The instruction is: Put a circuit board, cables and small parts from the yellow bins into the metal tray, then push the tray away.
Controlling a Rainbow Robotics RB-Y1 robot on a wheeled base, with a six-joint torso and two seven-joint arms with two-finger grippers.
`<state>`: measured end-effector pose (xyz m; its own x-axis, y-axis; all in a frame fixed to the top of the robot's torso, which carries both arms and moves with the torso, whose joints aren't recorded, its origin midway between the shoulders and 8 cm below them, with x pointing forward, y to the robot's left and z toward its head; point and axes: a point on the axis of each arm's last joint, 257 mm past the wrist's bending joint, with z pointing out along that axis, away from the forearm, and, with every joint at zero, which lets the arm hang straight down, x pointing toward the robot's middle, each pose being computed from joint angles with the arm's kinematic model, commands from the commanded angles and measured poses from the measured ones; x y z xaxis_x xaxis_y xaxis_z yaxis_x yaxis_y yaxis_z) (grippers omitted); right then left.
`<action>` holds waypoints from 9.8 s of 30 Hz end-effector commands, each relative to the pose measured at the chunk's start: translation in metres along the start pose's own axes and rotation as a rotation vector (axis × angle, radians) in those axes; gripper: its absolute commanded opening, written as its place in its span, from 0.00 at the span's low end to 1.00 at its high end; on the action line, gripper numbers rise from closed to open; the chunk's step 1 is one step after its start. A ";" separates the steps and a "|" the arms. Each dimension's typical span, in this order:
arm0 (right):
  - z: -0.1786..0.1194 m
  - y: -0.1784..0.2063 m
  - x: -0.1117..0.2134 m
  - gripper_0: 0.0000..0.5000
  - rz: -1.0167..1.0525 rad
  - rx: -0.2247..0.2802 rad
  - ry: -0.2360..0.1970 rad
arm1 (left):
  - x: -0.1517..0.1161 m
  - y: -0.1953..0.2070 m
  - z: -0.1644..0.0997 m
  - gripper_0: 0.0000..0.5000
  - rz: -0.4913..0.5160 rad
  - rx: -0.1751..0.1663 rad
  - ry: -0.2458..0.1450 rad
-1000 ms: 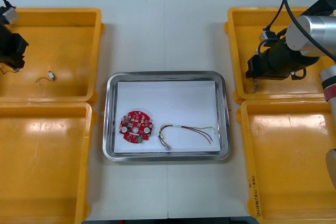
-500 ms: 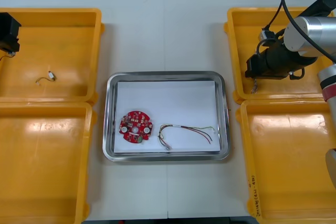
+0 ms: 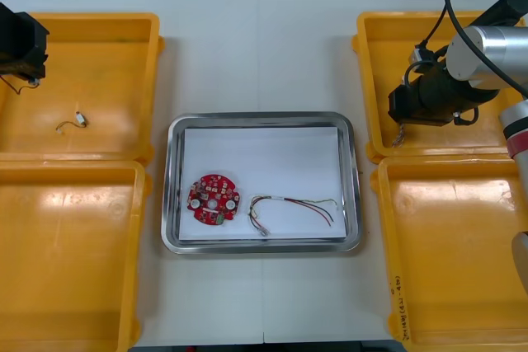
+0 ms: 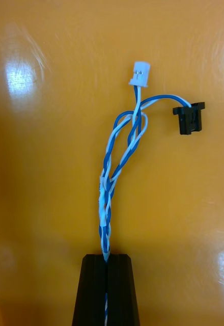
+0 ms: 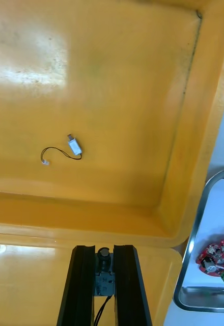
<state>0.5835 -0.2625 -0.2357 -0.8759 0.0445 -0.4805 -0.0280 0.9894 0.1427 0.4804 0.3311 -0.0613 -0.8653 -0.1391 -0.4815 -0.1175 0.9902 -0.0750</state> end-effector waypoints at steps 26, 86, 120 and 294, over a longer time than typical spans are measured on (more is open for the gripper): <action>-0.050 0.005 0.010 0.00 -0.029 0.001 0.058 | 0.027 -0.139 0.028 0.00 -0.004 0.123 0.017; -0.112 0.134 -0.016 0.00 -0.347 -0.115 -0.011 | 0.086 -0.224 0.160 0.00 0.089 0.084 0.118; -0.108 0.132 -0.004 0.00 -0.367 -0.116 0.030 | 0.078 -0.204 0.118 1.00 0.111 0.051 0.103; -0.135 0.157 0.105 1.00 -0.757 -0.148 0.131 | 0.005 0.038 0.200 0.00 -0.260 -0.043 0.046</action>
<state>0.4241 -0.1002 -0.1583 -0.6069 -0.7023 -0.3720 -0.7429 0.6676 -0.0484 0.5691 0.3768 -0.2303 -0.8018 -0.4323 -0.4126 -0.3993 0.9012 -0.1684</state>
